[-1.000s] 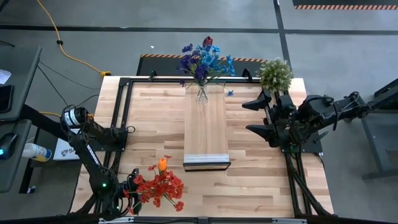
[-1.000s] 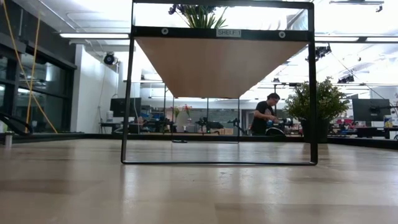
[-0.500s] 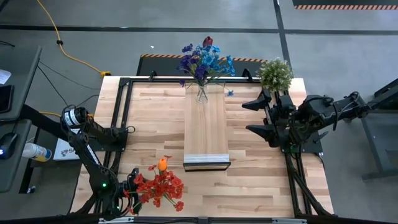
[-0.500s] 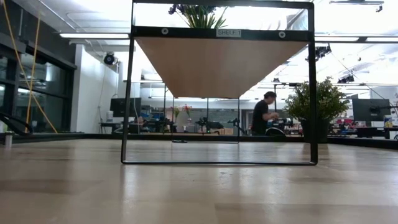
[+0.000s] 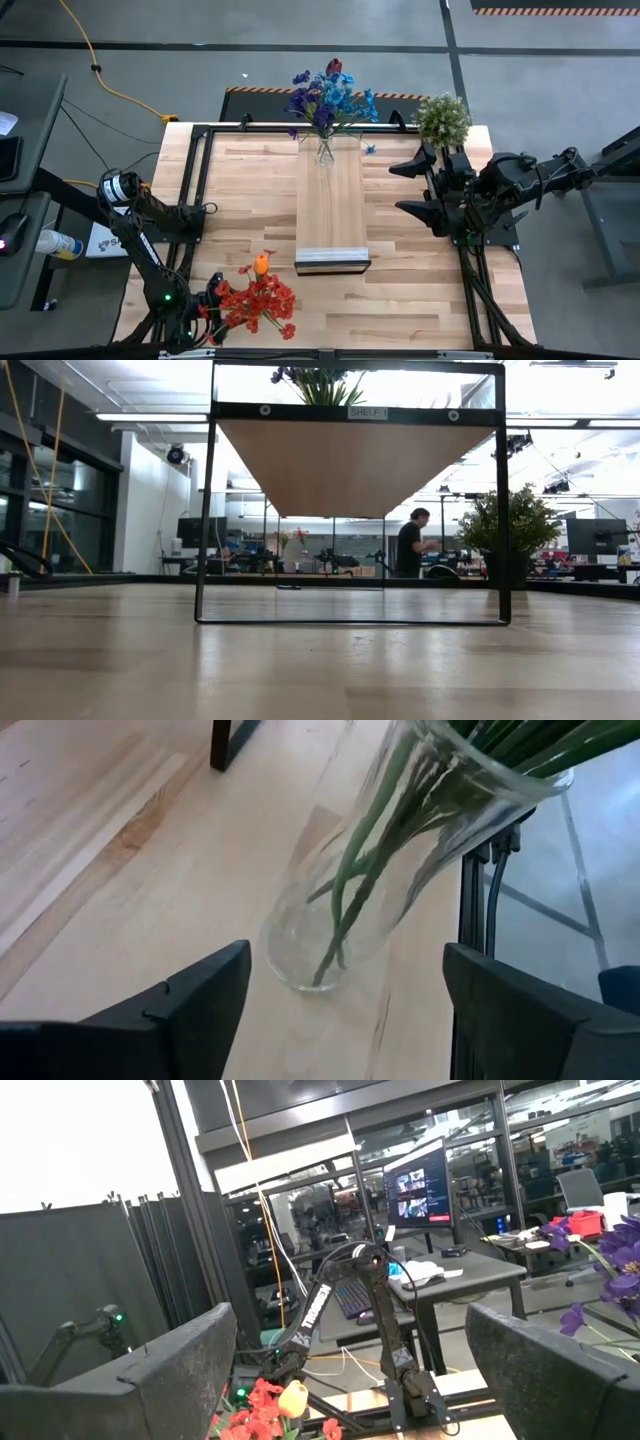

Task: Pick and place flowers into a vace then onto a shelf
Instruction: Put the transparent vase with the flowers on the shelf

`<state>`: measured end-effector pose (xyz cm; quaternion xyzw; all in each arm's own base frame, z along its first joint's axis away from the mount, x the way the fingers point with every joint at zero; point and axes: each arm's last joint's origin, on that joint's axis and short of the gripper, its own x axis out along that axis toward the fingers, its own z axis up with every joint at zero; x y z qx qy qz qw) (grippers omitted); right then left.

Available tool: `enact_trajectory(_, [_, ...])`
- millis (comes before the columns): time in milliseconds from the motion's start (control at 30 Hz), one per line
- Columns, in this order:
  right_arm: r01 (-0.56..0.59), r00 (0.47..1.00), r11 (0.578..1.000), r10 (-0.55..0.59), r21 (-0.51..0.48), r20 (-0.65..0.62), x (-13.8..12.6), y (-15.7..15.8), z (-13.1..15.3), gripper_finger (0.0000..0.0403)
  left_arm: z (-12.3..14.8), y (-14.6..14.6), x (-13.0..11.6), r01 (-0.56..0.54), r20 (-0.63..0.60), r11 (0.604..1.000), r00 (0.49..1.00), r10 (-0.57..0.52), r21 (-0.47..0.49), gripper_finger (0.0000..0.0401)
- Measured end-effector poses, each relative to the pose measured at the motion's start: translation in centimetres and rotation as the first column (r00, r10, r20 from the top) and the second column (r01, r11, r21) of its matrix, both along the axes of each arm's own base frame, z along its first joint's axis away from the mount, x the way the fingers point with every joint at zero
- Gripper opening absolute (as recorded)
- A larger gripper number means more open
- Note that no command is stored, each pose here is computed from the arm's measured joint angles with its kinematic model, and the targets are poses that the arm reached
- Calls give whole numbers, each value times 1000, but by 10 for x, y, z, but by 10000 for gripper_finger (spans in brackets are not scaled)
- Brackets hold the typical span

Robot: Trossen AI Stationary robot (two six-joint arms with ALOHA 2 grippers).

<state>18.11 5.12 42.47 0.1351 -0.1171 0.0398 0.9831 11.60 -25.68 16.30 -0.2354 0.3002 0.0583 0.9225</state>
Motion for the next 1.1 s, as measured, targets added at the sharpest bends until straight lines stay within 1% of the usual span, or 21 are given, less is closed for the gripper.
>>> enact_trajectory(267, [0, 1000, 1000, 0, 0, 0, 0, 0, 0, 381, 0, 0, 0, 1, 0, 1000, 1000, -1, 9, 349])
enact_trajectory(600, [0, 1000, 1000, 0, 0, -1, 0, 0, 0, 381, 0, 7, 0, -59, 92, 993, 995, 49, 103, 349])
enact_trajectory(800, [0, 1000, 1000, 0, 0, -3, 0, 0, 0, 381, 2, 7, 1, -90, 147, 990, 986, 73, 111, 350])
enact_trajectory(1100, [-1, 1000, 1000, 1, 2, -3, 0, 0, 0, 381, 3, 5, 2, -79, 142, 993, 988, 66, 88, 347])
